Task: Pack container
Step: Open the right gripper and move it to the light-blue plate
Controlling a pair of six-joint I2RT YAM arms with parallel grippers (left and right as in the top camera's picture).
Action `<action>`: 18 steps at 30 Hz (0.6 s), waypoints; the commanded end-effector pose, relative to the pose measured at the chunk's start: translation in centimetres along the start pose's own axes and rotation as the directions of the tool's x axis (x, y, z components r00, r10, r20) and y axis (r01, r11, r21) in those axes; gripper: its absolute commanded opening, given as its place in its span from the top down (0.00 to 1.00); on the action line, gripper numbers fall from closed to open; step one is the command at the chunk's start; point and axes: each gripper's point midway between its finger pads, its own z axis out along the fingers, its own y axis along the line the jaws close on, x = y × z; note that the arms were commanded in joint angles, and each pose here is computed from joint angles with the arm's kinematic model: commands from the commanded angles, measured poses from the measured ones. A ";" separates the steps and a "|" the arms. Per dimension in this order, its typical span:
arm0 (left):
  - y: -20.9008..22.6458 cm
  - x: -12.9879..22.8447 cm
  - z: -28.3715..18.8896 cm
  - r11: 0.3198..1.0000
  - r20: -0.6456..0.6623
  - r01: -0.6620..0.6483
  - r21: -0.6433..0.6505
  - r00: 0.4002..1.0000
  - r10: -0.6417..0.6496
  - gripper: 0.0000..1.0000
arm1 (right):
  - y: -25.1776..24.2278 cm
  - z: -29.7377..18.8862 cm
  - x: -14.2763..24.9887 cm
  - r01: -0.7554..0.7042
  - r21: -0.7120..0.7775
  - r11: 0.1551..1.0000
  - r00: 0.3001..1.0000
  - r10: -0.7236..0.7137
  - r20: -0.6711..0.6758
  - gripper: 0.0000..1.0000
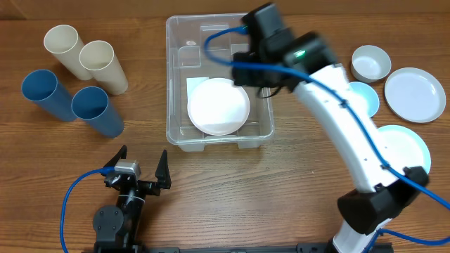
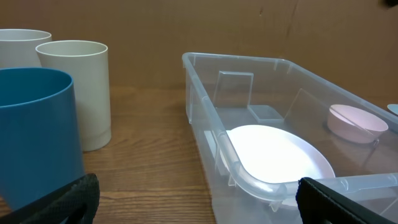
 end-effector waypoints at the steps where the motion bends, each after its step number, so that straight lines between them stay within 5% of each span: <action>1: 0.1 0.0 0.0 1.000 0.003 -0.008 0.001 1.000 0.008 0.00 | -9.1 -4.4 -2.6 -0.284 0.177 0.942 0.958 0.271 0.099 0.46; 9: 0.1 0.0 0.0 1.000 0.003 -0.008 0.001 1.000 0.008 0.00 | -27.4 -9.6 0.8 -0.627 0.431 0.650 0.760 0.632 0.152 0.40; 18: 0.1 0.0 0.0 1.000 0.003 -0.008 0.001 1.000 0.008 0.00 | -41.2 -11.5 10.7 -0.812 0.531 0.243 0.396 0.897 0.196 0.40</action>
